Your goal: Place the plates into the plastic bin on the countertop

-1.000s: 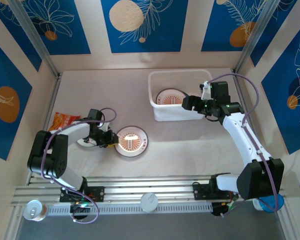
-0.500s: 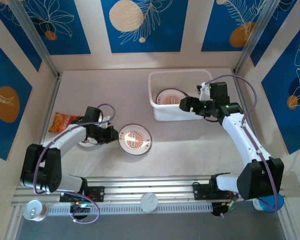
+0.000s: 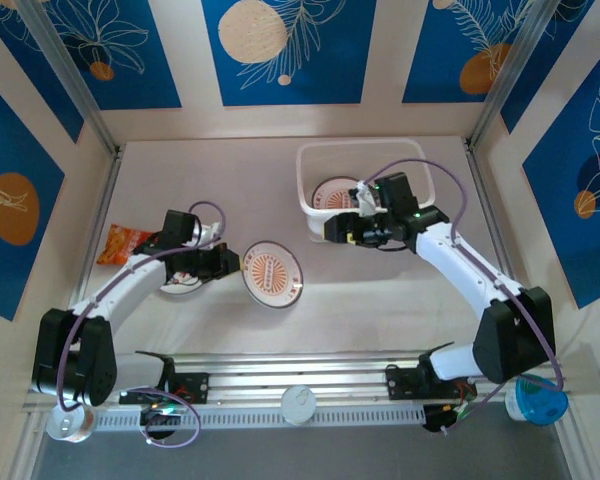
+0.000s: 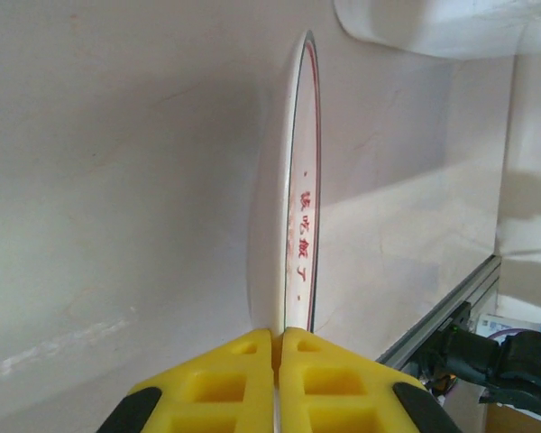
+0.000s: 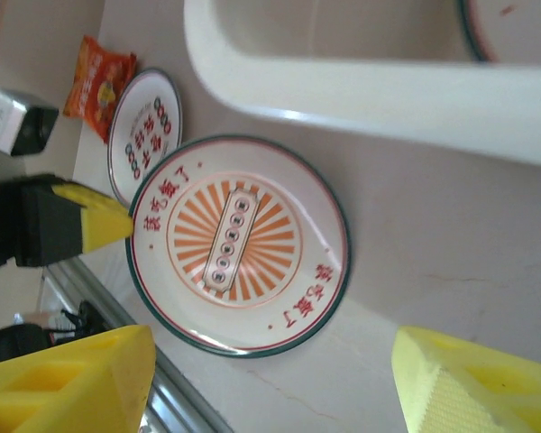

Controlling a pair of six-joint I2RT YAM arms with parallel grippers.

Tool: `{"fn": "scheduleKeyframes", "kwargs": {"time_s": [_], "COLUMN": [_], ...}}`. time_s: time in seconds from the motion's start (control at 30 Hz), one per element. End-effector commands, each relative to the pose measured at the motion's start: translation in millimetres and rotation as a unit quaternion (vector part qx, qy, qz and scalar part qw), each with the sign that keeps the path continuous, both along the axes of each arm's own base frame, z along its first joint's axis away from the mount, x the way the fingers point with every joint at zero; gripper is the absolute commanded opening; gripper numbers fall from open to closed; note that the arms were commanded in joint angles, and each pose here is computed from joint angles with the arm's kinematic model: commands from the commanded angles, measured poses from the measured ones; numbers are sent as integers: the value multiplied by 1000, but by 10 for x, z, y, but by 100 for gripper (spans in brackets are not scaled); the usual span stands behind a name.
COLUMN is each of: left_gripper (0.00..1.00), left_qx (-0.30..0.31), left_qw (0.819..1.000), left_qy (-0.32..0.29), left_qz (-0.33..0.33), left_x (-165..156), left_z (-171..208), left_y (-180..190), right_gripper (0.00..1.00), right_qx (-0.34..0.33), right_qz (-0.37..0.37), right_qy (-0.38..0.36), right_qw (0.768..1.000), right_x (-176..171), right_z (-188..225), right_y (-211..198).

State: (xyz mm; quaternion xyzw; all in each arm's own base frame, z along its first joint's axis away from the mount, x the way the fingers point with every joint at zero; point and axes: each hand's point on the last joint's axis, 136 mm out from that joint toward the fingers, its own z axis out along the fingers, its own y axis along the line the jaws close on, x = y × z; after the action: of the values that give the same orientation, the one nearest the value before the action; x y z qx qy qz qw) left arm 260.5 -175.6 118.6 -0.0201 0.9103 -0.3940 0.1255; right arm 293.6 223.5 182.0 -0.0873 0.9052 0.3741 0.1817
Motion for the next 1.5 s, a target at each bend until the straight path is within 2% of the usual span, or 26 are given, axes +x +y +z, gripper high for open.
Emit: {"fn": "scheduleKeyframes", "kwargs": {"time_s": [0.0, 0.4, 0.7, 0.87, 1.07, 1.23, 1.47], "left_gripper": [4, 3, 5, 12, 31, 38, 38], "left_qx": [-28, 26, 19, 20, 16, 16, 13], "left_qw": [999, 999, 998, 997, 997, 995, 994], "left_qy": [-36, 12, 43, 51, 63, 79, 86], "left_qz": [-16, -35, -46, -48, -48, -52, -68], "left_x": [43, 51, 93, 89, 83, 80, 97], "left_z": [279, -334, -634, -715, -793, -884, -928], "left_y": [-108, -65, -128, -128, -142, -170, -294], "right_gripper": [70, 68, 67, 67, 67, 67, 67], "right_qx": [2, -33, -70, -81, -84, -80, -74], "right_qz": [19, 31, 24, 17, 4, -5, -11], "right_qy": [26, 38, 55, 53, 49, 48, 52], "right_qw": [999, 998, 996, 995, 995, 996, 996], "right_x": [-86, -163, -164, -129, -64, -18, 29], "right_z": [-152, -370, -583, -632, -643, -657, -698], "right_y": [145, 258, 209, 154, 62, 8, -39]}}
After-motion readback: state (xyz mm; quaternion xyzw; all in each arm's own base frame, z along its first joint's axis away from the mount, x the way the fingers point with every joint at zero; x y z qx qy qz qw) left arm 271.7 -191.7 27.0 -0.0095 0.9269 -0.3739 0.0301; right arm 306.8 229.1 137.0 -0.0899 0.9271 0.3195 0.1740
